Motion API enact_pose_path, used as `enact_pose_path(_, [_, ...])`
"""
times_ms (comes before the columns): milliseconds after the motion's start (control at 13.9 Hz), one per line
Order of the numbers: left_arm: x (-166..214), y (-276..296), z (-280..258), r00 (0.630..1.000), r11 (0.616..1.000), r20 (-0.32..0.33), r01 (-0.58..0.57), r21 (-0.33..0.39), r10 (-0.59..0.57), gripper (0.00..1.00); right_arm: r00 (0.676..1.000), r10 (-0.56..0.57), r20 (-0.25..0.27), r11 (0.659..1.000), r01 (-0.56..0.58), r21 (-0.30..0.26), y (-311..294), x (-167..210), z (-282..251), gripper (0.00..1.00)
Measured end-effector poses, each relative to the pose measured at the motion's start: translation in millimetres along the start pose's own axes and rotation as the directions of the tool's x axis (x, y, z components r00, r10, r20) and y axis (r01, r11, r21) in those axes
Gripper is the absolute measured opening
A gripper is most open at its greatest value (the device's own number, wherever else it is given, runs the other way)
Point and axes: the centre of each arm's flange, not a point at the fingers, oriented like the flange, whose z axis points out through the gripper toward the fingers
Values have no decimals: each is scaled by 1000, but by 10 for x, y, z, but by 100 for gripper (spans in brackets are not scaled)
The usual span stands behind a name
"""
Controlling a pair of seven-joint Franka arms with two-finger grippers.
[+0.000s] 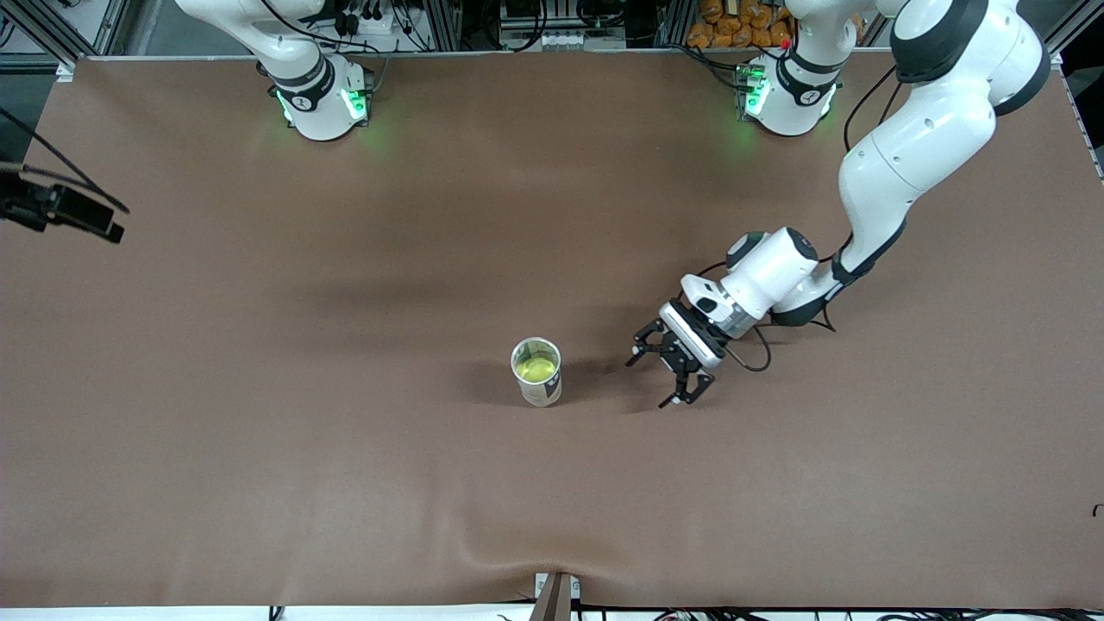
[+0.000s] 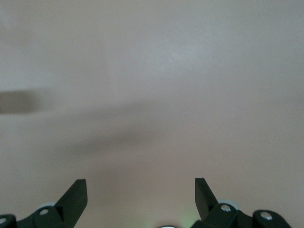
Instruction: Insert tennis ball vertically with right arm
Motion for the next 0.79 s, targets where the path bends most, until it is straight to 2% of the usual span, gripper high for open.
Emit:
enact_pose_path(216, [155,-228,-105,996,996,-42,76,35,-75,100,1000,-5,-4,1000,5,4,94,-197,128,100])
enact_pose_path(431, [544,-523,-130,987,988,-107,128,86,-118,100,1000,-5,-29,1000,5,-1,100,-174,110,100])
enact_pose_path(647, [894,-797,-87,974,970,-103,211,118,-200,100,998,-4,-61,1000,3,-3,99,-142,-152,100])
enact_pose_path(791, [954,-922,-73,957,950,-90,285,131,-274,100,999,0,-38,1000,0,-4,119,-189,-224,100])
